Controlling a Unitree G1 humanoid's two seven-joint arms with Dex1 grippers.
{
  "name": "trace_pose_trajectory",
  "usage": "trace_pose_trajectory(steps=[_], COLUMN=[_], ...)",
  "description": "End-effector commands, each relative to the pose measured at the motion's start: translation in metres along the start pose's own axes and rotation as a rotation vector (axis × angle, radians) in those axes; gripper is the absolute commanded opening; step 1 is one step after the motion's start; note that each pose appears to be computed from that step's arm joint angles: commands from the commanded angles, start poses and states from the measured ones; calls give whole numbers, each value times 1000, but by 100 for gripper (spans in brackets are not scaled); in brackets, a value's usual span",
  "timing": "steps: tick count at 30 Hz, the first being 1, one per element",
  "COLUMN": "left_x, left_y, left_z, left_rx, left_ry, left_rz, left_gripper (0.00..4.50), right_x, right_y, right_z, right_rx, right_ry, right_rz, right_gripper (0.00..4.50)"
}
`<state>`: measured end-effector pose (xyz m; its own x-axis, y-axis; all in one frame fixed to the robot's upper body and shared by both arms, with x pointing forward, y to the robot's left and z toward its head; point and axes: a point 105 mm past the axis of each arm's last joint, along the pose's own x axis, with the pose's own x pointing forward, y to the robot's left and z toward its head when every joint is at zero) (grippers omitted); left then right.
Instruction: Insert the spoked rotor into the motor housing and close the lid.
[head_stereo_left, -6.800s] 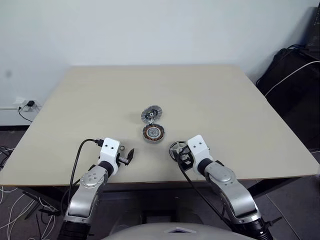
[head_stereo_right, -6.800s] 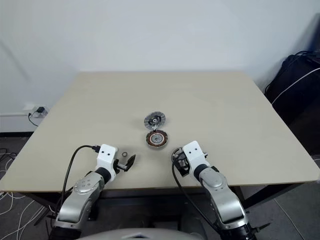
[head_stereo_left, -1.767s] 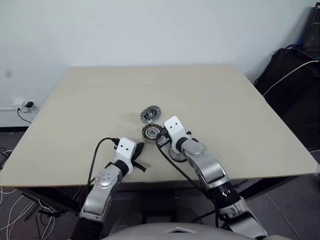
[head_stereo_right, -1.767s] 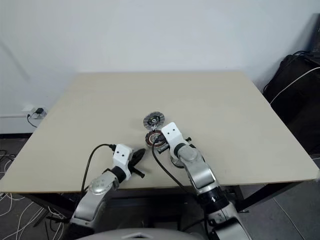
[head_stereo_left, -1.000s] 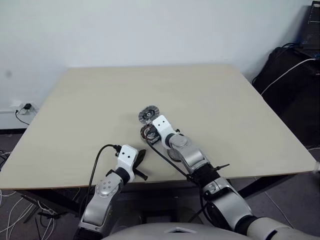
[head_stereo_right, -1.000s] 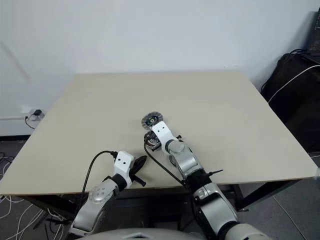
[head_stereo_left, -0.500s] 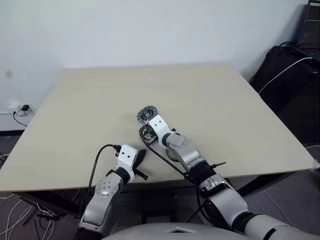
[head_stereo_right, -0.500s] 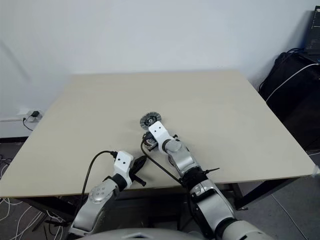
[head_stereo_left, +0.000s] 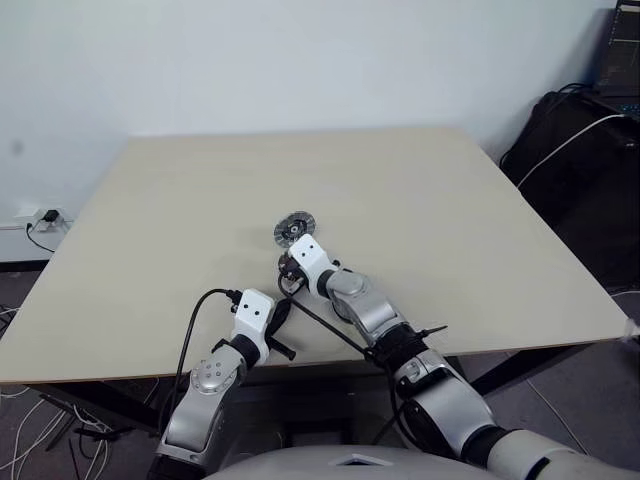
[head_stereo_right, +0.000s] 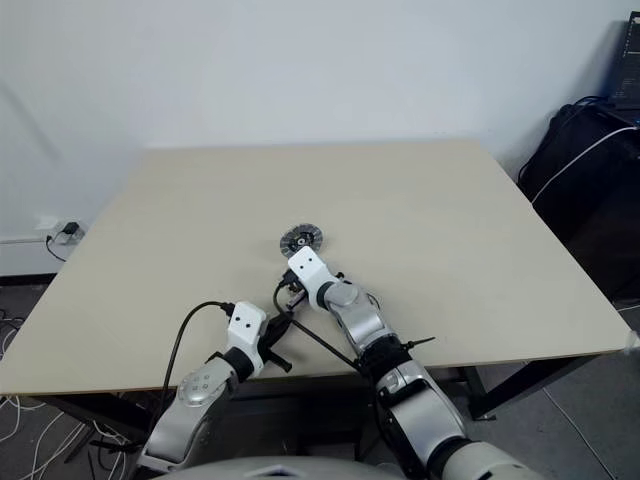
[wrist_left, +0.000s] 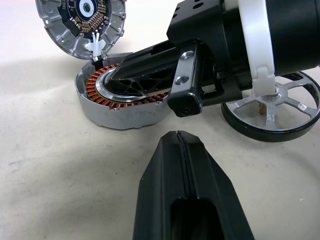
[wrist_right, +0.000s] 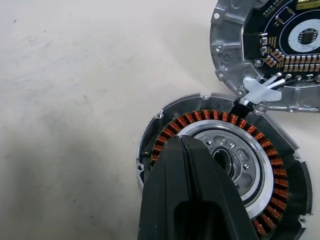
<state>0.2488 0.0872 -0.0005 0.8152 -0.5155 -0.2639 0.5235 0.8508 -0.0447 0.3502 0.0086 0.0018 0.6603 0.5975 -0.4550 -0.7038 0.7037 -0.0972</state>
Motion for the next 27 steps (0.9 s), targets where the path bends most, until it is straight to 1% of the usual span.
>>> trace_pose_trajectory(steps=[1, 4, 8, 13, 21, 24, 27], left_x=[1, 1, 2, 1, -1, -1, -1], left_y=[0, 0, 0, 1, 2, 2, 2], left_z=[14, 13, 12, 11, 11, 11, 11], left_rx=[13, 12, 11, 14, 15, 14, 14], left_ry=[-56, -53, -50, -48, -47, -47, -49], left_rz=[-10, -14, -15, -11, -4, -2, -2], left_gripper=[0, 0, 0, 0, 0, 0, 0], right_x=[-2, -1, 0, 4, 5, 3, -2], right_y=[-15, -19, -17, -7, 4, 4, -2], right_z=[24, 21, 16, 10, 10, 13, 25], right_rx=[-6, -15, -32, -48, -48, -50, -26], right_ry=[-82, -65, -40, -10, -3, -25, -94], right_rz=[-92, -123, -117, -68, 0, 6, -16], right_gripper=[2, 2, 2, 2, 2, 2, 2])
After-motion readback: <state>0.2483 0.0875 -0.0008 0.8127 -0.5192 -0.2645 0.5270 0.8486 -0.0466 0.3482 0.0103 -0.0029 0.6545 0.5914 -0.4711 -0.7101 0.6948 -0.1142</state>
